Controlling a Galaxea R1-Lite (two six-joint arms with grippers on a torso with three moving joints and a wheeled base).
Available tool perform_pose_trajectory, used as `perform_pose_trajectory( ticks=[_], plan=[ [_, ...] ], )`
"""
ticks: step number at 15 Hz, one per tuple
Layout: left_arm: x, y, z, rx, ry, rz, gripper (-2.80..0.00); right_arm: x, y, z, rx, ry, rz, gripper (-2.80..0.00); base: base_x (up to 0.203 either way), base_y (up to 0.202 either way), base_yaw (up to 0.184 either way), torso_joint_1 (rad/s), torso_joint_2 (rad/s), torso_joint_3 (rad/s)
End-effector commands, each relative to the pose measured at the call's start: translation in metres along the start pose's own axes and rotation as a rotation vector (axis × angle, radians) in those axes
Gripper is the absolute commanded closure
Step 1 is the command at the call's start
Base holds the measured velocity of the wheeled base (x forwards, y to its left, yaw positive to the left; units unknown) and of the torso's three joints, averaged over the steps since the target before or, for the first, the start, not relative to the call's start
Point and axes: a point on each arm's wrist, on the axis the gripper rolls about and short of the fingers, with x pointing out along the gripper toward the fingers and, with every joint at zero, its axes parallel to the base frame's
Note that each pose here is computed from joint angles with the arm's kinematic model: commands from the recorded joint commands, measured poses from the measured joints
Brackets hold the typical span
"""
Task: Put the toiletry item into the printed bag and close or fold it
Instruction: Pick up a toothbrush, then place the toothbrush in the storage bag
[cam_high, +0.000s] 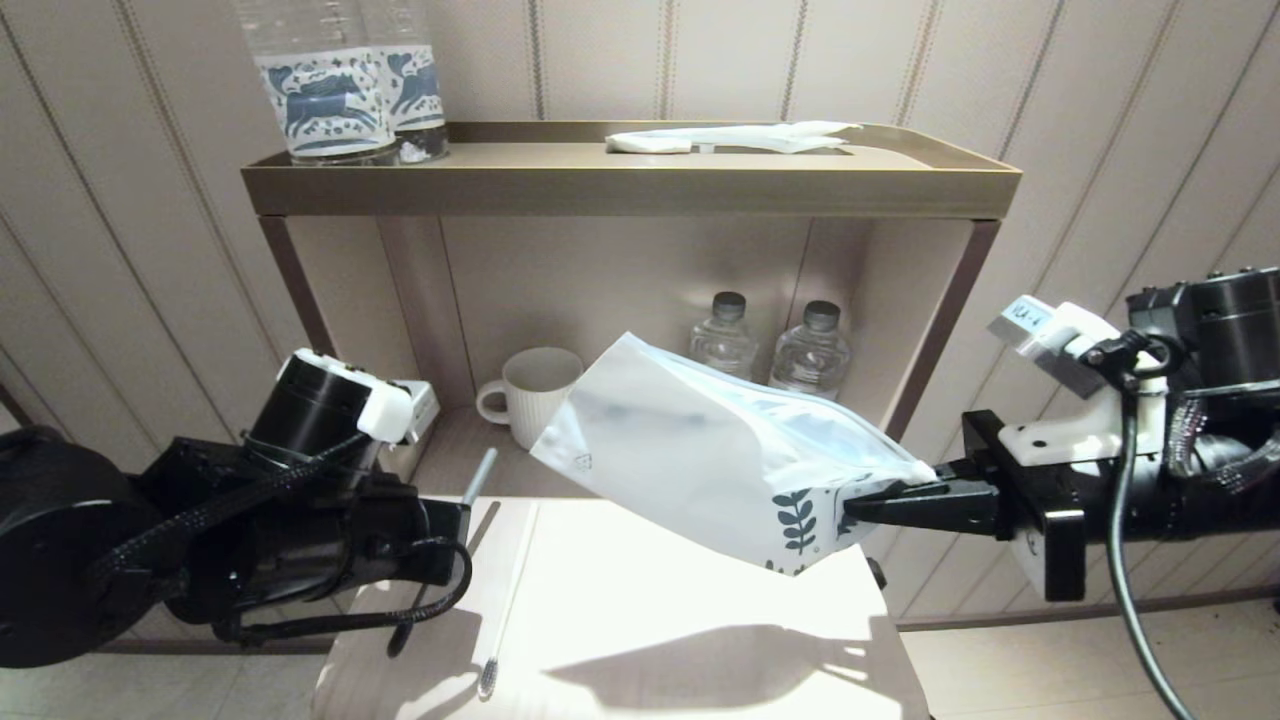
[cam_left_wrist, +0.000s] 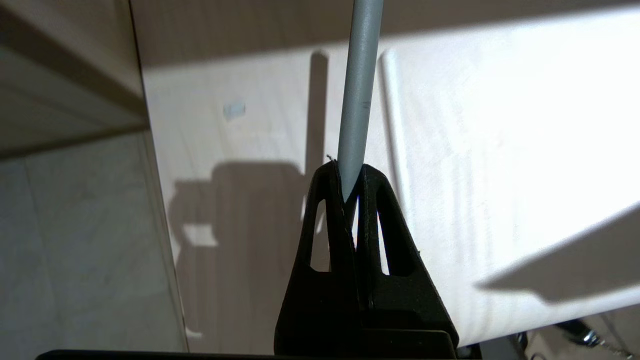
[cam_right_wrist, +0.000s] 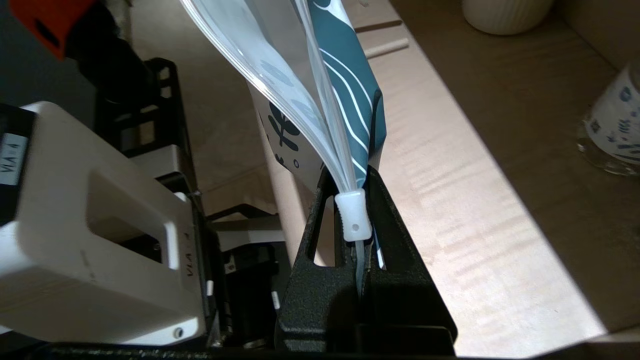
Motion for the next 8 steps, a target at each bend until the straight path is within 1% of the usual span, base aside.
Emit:
perform_pose_trajectory(
  ticks=[1, 2, 4, 5, 6, 8],
  plan=[
    [-0.032, -0.002, 0.025, -0.003, -0.147, -0.043, 0.00, 0.005, -0.004, -0.007, -0.021, 0.052, -0.067, 0.00, 0.000, 0.000, 0.000, 0.000, 0.00, 0.000],
    [-0.048, -0.003, 0.039, 0.006, -0.219, -0.063, 0.00, 0.010, -0.004, -0.011, -0.042, 0.100, -0.125, 0.00, 0.000, 0.000, 0.000, 0.000, 0.00, 0.000],
    [-0.078, -0.006, 0.065, 0.026, -0.352, -0.095, 0.00, 0.021, 0.002, -0.016, -0.066, 0.155, -0.146, 0.00, 0.000, 0.000, 0.000, 0.000, 0.00, 0.000],
    [-0.093, -0.010, 0.077, 0.045, -0.411, -0.136, 0.00, 0.022, 0.002, -0.017, -0.065, 0.156, -0.143, 0.00, 0.000, 0.000, 0.000, 0.000, 0.00, 0.000],
    [-0.107, -0.015, 0.086, 0.073, -0.454, -0.230, 0.00, 0.022, 0.003, -0.017, -0.064, 0.158, -0.141, 0.00, 0.000, 0.000, 0.000, 0.000, 0.00, 0.000],
    [-0.135, -0.026, 0.103, 0.133, -0.516, -0.472, 0.00, 0.029, 0.005, -0.021, -0.060, 0.170, -0.113, 0.00, 0.000, 0.000, 0.000, 0.000, 0.00, 0.000]
  ],
)
